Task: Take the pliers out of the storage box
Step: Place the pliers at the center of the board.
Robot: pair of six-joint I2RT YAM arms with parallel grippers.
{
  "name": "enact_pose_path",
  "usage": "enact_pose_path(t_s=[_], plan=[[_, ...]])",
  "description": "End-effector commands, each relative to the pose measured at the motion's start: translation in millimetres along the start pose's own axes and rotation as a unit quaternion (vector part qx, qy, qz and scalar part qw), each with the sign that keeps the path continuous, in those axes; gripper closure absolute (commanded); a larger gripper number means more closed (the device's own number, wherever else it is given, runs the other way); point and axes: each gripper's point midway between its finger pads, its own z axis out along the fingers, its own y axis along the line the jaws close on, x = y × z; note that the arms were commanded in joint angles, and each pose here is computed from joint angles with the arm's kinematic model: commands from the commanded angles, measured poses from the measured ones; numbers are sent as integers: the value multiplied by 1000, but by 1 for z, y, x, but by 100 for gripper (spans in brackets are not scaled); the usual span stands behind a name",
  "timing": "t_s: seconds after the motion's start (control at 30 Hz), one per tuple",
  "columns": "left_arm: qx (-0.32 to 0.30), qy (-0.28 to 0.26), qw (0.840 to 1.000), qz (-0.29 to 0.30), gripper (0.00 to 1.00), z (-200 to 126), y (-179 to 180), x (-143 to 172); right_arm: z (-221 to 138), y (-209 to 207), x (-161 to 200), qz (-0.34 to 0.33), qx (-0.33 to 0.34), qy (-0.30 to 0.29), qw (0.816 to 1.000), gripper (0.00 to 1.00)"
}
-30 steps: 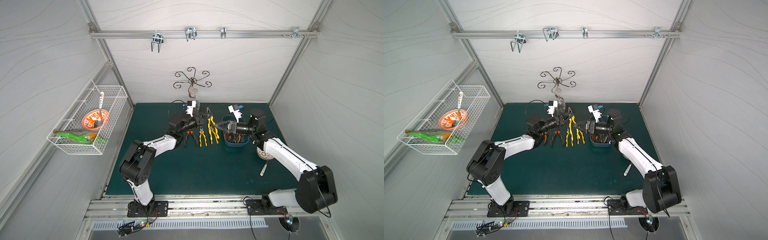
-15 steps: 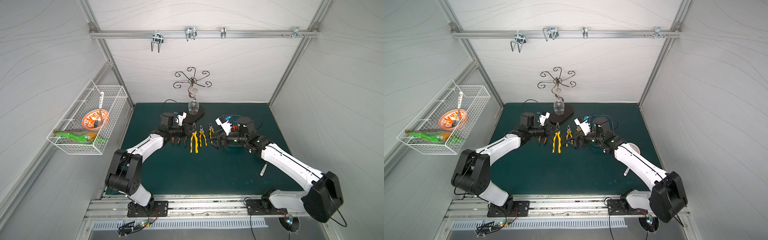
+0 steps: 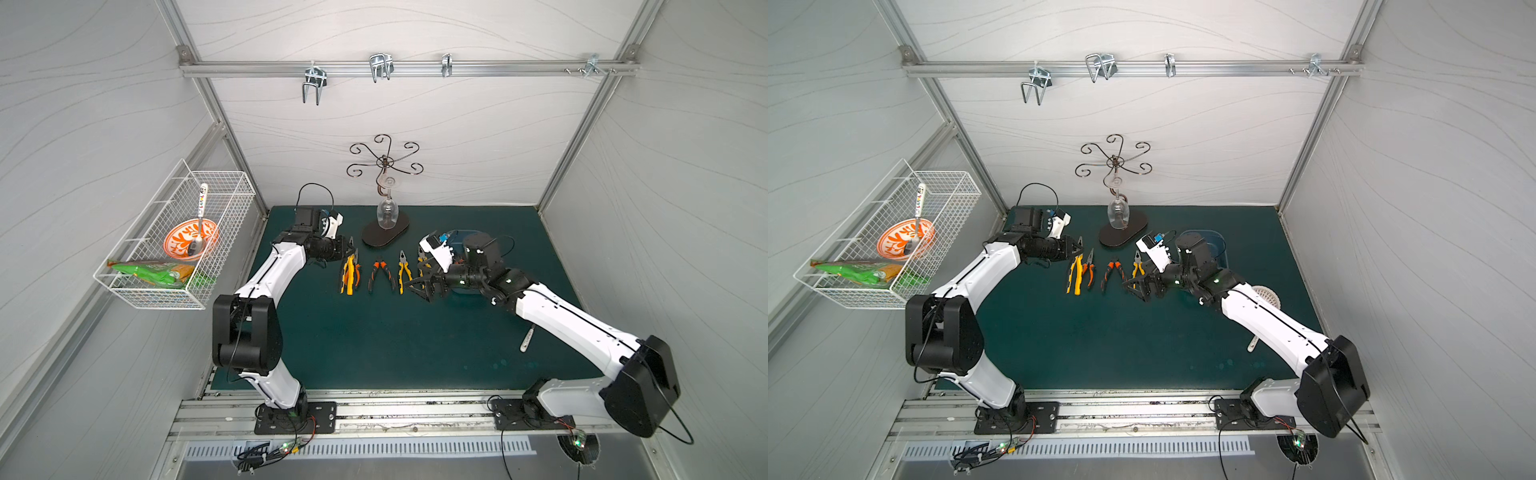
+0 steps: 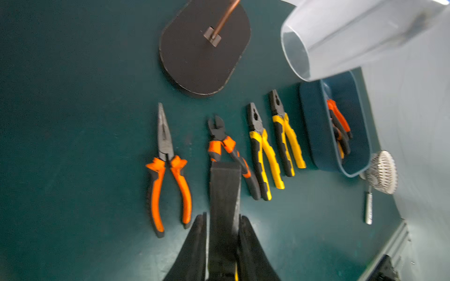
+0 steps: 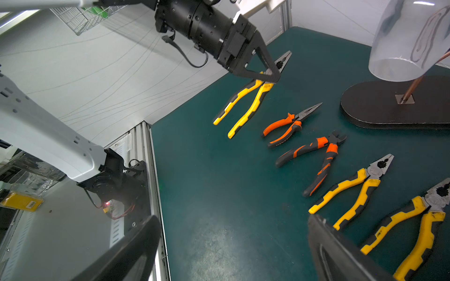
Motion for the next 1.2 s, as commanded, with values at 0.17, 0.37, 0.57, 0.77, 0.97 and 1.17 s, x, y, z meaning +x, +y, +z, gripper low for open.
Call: enact_pose_path(t_s=[0.17,0.37,0.57,0.77,0.97,1.17], plan=[[-99,-12,993,59,100,-3,58,-24,10,2,-6,-28,6,-2,1000,1],[-136,19,990,36,100,9,93,-18,25,0,-8,-57,29,-6,998,1],[-130,55,990,-5,100,35,112,-6,38,-4,-14,-76,43,-21,996,1],[-95,79,992,-38,100,61,118,-2,46,-5,-9,-72,39,-8,997,1],[-65,99,989,-83,100,74,124,-6,48,-8,-5,-66,43,-2,997,1],[-66,127,984,-104,100,86,133,-5,49,-12,-3,-66,52,2,996,1]])
